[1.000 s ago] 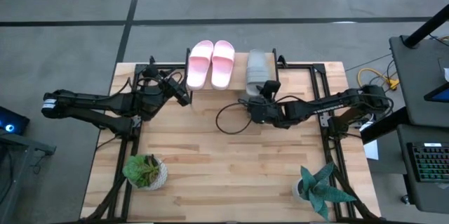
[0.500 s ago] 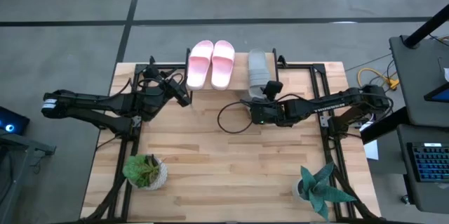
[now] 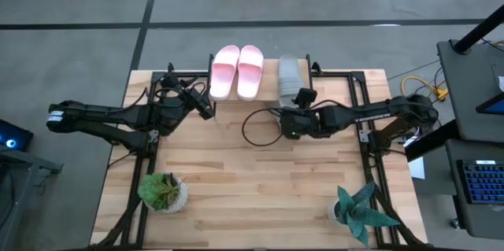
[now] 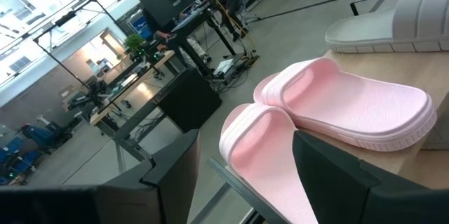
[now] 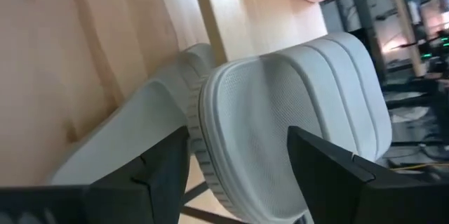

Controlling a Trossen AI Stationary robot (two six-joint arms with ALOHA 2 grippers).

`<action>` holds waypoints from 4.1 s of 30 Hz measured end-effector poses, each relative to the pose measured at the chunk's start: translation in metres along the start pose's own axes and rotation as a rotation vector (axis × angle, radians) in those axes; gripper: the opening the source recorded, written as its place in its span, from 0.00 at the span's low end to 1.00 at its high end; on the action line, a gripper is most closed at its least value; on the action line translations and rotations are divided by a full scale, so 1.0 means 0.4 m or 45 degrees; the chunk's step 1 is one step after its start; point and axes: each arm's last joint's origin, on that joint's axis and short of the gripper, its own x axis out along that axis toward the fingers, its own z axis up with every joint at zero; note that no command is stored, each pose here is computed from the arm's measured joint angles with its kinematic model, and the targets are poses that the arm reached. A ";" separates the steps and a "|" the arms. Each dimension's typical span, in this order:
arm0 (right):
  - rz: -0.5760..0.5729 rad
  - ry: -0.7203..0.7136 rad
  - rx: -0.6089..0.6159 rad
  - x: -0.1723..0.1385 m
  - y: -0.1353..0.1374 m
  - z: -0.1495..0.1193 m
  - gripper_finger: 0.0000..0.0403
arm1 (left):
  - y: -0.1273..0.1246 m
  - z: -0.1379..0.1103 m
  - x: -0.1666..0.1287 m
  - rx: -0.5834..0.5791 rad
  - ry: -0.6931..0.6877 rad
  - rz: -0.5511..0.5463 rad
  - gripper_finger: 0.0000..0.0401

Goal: Pick and place slides into the shelf
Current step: Put the left gray slides on the shelf

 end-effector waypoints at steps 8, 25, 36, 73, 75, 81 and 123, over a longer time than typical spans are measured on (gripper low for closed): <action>0.141 0.038 0.005 -0.025 -0.016 0.012 0.56 | 0.000 0.000 0.000 0.001 0.000 0.000 0.53; -0.033 -0.007 -0.252 -0.064 -0.058 0.047 0.56 | 0.002 0.003 -0.001 -0.002 -0.003 0.000 0.53; -0.106 0.077 -0.389 -0.026 -0.072 0.028 0.56 | 0.002 0.003 -0.001 -0.001 -0.003 -0.001 0.53; -0.187 0.225 -0.327 0.102 -0.118 -0.027 0.30 | 0.001 0.001 0.000 0.002 -0.001 -0.001 0.53; -0.192 0.225 -0.314 0.102 -0.119 -0.027 0.22 | 0.001 0.001 -0.001 0.002 -0.001 -0.001 0.53; -0.290 0.218 -0.232 0.091 -0.131 -0.014 0.04 | 0.001 0.001 -0.001 0.002 -0.001 -0.001 0.53; -0.405 0.296 -0.081 0.111 -0.092 -0.010 0.03 | -0.001 -0.005 0.000 0.031 0.016 -0.007 0.53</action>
